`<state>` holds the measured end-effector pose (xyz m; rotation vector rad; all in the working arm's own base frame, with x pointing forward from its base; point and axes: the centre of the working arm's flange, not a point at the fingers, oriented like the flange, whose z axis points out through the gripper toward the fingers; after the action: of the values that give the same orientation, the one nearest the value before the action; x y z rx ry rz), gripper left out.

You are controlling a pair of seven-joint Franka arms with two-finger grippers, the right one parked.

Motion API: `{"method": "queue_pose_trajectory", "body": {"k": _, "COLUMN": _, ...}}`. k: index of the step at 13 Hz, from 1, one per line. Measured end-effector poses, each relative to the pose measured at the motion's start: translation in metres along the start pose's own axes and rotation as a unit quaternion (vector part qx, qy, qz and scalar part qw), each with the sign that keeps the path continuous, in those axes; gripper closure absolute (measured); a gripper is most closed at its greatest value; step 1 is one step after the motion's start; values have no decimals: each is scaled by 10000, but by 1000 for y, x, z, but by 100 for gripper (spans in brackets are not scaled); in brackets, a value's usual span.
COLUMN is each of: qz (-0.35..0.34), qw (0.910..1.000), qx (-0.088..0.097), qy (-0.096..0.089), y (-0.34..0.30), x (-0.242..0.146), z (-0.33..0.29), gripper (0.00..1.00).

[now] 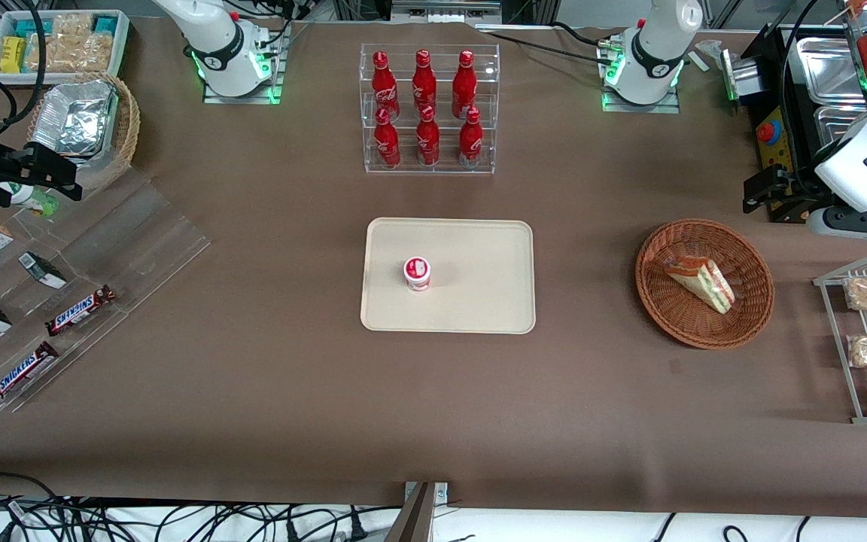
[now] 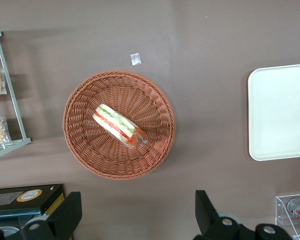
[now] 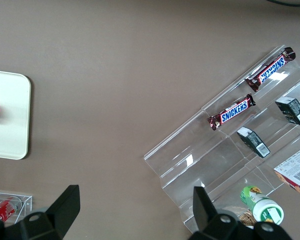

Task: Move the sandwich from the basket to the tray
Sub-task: 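Move the left gripper over the wrapped sandwich in the wicker basket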

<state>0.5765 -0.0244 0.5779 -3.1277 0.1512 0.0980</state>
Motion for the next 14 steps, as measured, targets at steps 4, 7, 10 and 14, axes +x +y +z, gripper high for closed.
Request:
{"method": "queue_pose_trajectory", "body": {"k": 4, "qz": -3, "qw": 10000, "qx": 2, "qy": -5, "y": 0, "x": 0, "z": 0, "gripper": 0}}
{"method": "queue_pose_trajectory", "body": {"k": 7, "qz": -46, "qw": 10000, "qx": 8, "qy": -59, "y": -3, "x": 2, "z": 6, "gripper": 0}}
{"method": "queue_pose_trajectory", "body": {"k": 10, "qz": -304, "qw": 9992, "qx": 23, "qy": -248, "y": -15, "x": 13, "z": 30, "gripper": 0}}
{"method": "queue_pose_trajectory", "body": {"k": 14, "qz": -1041, "qw": 9939, "qx": 152, "qy": -324, "y": -27, "x": 38, "z": 89, "gripper": 0}}
